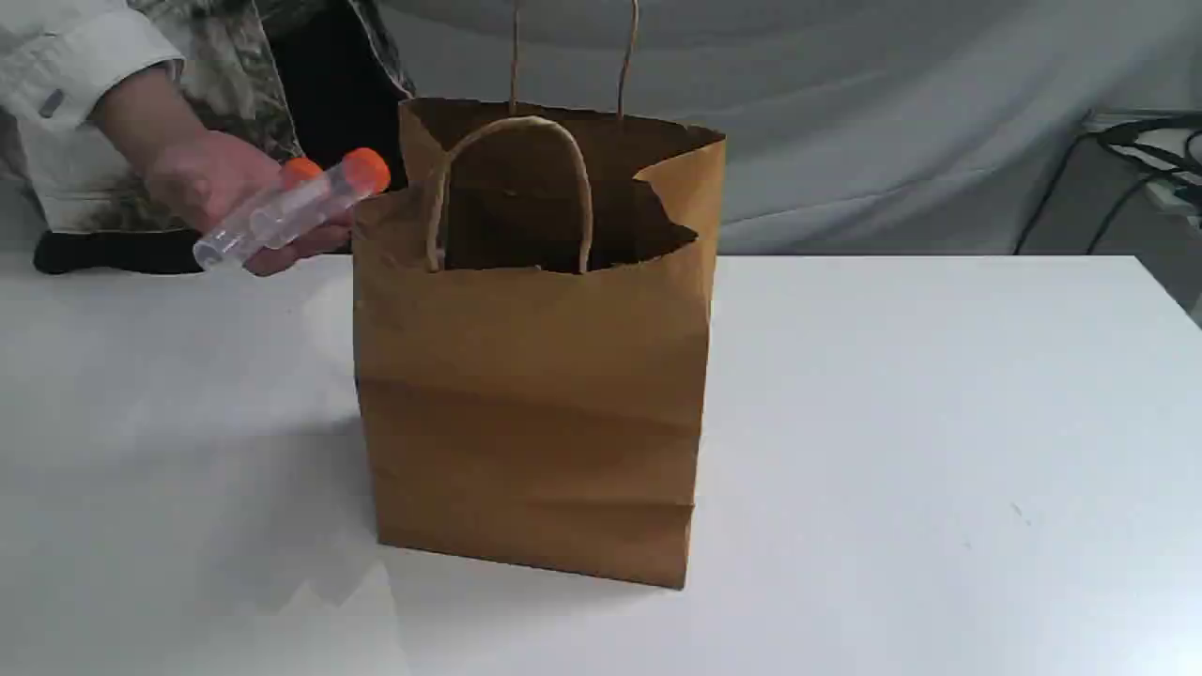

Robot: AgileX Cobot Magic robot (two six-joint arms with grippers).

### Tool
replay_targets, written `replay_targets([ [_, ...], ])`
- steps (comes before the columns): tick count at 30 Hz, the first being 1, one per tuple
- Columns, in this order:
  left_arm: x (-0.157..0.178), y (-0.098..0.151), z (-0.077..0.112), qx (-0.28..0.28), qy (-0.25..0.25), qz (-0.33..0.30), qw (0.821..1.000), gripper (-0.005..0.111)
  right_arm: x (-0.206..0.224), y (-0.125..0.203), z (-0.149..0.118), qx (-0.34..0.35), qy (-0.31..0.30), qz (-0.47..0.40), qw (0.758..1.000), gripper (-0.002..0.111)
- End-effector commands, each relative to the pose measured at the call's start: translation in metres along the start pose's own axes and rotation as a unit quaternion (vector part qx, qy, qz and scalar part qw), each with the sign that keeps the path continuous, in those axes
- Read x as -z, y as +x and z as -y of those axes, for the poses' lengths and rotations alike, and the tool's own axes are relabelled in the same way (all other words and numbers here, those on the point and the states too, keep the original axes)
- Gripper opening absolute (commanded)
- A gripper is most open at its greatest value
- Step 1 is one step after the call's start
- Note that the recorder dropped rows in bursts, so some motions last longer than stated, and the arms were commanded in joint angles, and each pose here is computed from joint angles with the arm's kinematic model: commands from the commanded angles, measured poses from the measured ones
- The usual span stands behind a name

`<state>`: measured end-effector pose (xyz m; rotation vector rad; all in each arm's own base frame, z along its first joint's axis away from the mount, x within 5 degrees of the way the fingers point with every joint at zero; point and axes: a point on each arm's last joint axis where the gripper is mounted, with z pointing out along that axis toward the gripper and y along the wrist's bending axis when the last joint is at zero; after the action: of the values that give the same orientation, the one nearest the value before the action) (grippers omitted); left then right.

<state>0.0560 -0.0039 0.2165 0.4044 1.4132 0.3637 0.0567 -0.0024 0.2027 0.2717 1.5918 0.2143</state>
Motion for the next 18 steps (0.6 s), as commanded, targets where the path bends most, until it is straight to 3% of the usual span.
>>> replay_targets([
  [1,0.0,-0.001,0.001,-0.017,0.002,0.009,1.0,0.0,0.0,0.001,0.0,-0.008,-0.003,0.003,1.0,0.0],
  [3,0.0,-0.004,0.002,-0.016,0.009,0.029,0.999,0.0,0.0,0.0,0.0,-0.008,-0.003,0.003,1.0,0.0],
  [5,0.002,-0.014,0.005,0.029,0.027,0.082,0.996,0.0,0.0,0.0,0.0,-0.008,-0.003,0.003,1.0,0.0],
  [9,0.012,-0.041,0.013,0.052,0.082,0.236,0.967,0.0,0.0,0.001,0.0,-0.008,-0.003,0.002,1.0,0.0],
  [11,0.022,-0.055,0.017,0.088,0.126,0.319,0.935,0.0,0.0,0.001,0.0,-0.008,-0.003,0.002,1.0,0.0],
  [13,0.032,-0.065,0.021,0.186,0.201,0.367,0.889,0.0,0.0,0.001,0.0,-0.008,-0.002,0.002,1.0,0.0],
  [14,0.035,-0.067,0.022,0.235,0.234,0.366,0.87,0.0,0.0,0.001,0.0,-0.01,-0.003,0.002,1.0,0.0],
  [15,0.034,-0.066,0.022,0.264,0.247,0.353,0.863,0.0,0.0,0.001,0.0,-0.013,-0.003,0.002,1.0,0.0],
  [17,0.024,-0.057,0.023,0.357,0.252,0.262,0.86,0.0,0.0,0.001,0.0,-0.014,-0.003,0.001,1.0,0.0],
  [18,0.017,-0.047,0.023,0.392,0.231,0.199,0.868,0.0,0.0,0.001,0.0,-0.015,-0.003,0.0,1.0,0.0],
])
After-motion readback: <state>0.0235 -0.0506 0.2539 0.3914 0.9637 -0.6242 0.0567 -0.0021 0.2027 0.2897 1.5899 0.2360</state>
